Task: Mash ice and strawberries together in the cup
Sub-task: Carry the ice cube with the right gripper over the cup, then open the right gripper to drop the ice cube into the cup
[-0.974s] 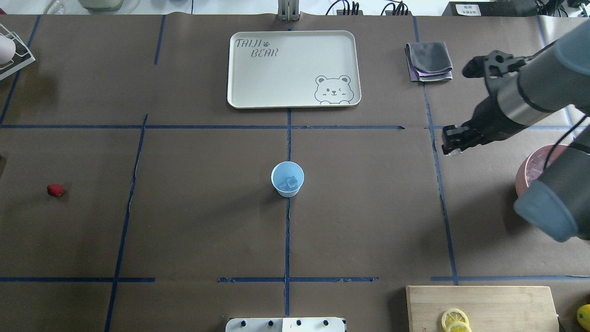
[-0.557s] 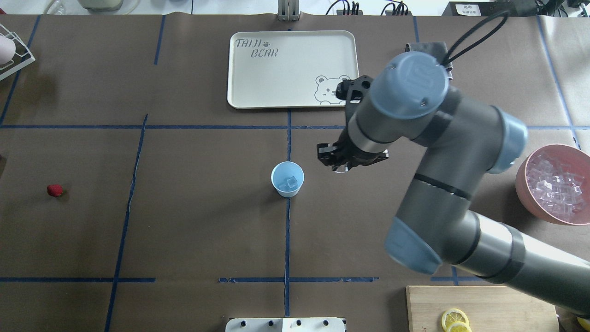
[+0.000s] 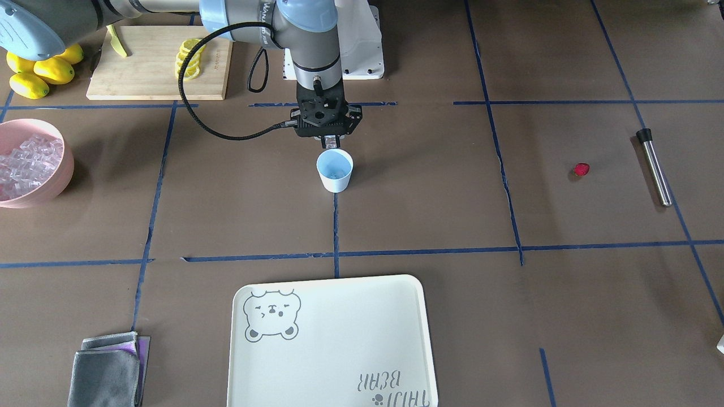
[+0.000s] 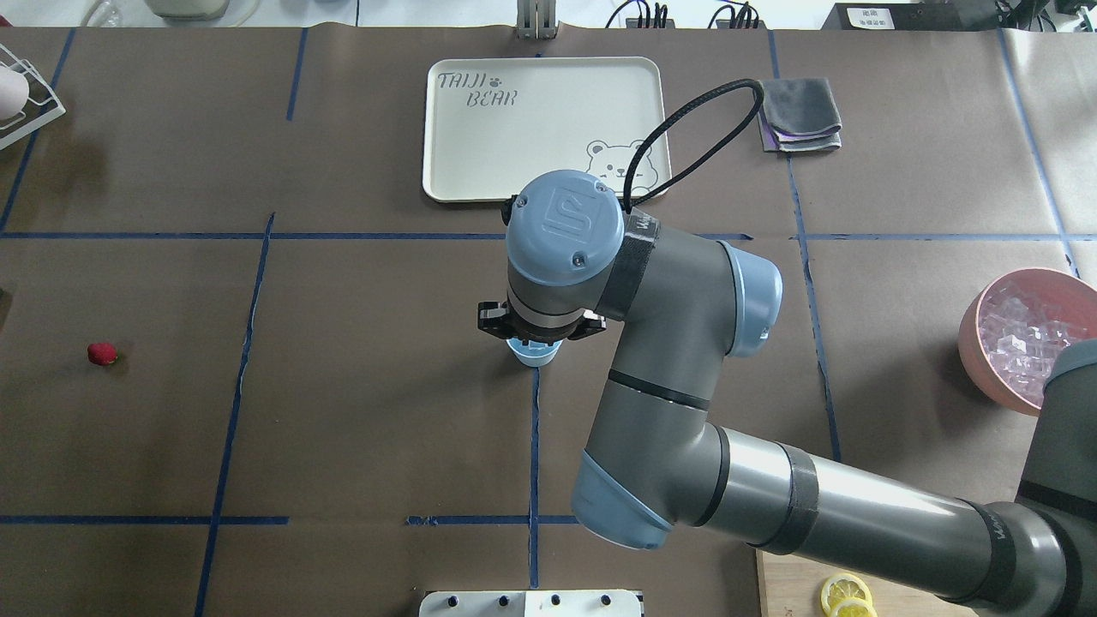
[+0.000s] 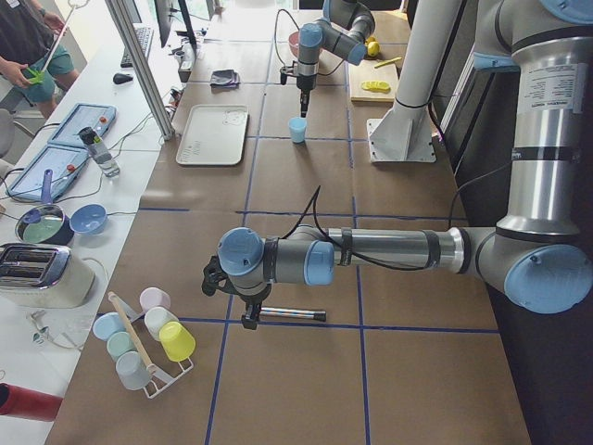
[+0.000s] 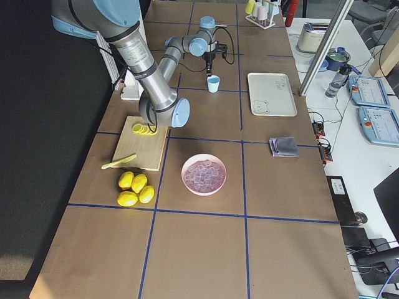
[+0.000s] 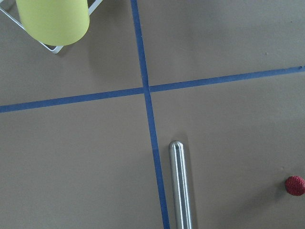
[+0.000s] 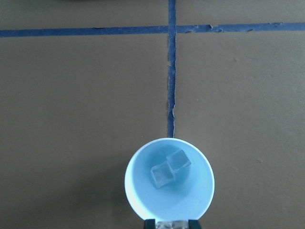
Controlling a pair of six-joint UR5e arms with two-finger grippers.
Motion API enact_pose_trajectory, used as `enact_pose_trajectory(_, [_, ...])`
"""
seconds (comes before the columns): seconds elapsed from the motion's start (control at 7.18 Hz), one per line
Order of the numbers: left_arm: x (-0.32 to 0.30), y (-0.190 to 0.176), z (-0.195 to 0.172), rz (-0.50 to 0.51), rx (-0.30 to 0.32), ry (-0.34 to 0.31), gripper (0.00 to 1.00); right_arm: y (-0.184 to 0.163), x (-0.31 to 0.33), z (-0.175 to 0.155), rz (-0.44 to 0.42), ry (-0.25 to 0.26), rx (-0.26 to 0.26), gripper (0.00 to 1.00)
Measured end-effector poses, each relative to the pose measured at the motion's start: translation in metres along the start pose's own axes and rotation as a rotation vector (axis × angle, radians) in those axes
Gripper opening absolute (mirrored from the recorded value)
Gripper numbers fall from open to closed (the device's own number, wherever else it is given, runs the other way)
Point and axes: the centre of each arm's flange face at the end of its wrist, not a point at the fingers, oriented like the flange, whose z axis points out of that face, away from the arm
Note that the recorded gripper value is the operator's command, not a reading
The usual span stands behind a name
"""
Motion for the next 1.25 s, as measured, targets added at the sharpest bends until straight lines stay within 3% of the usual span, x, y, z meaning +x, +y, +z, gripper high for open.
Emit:
enact_pose_trajectory(0.84, [-0.002, 0.000, 0.003, -0.004, -0.006, 0.000, 1.00, -0.007, -0.002, 0.011, -0.011, 0.034, 0.032, 0.04])
enact_pose_trajectory(0.97, [-0.002, 0.000, 0.003, -0.004, -0.007, 0.000, 1.00, -0.007, -0.002, 0.012, -0.011, 0.035, 0.033, 0.15])
enact_pose_trajectory(1.11, [-0.002, 0.000, 0.004, -0.004, -0.007, 0.000, 1.00, -0.007, -0.003, 0.011, -0.011, 0.034, 0.034, 0.36])
enact_pose_trajectory(1.25, [-0.002, 0.000, 0.004, -0.005, -0.008, 0.000, 1.00, -0.008, -0.004, 0.011, -0.010, 0.030, 0.036, 0.48])
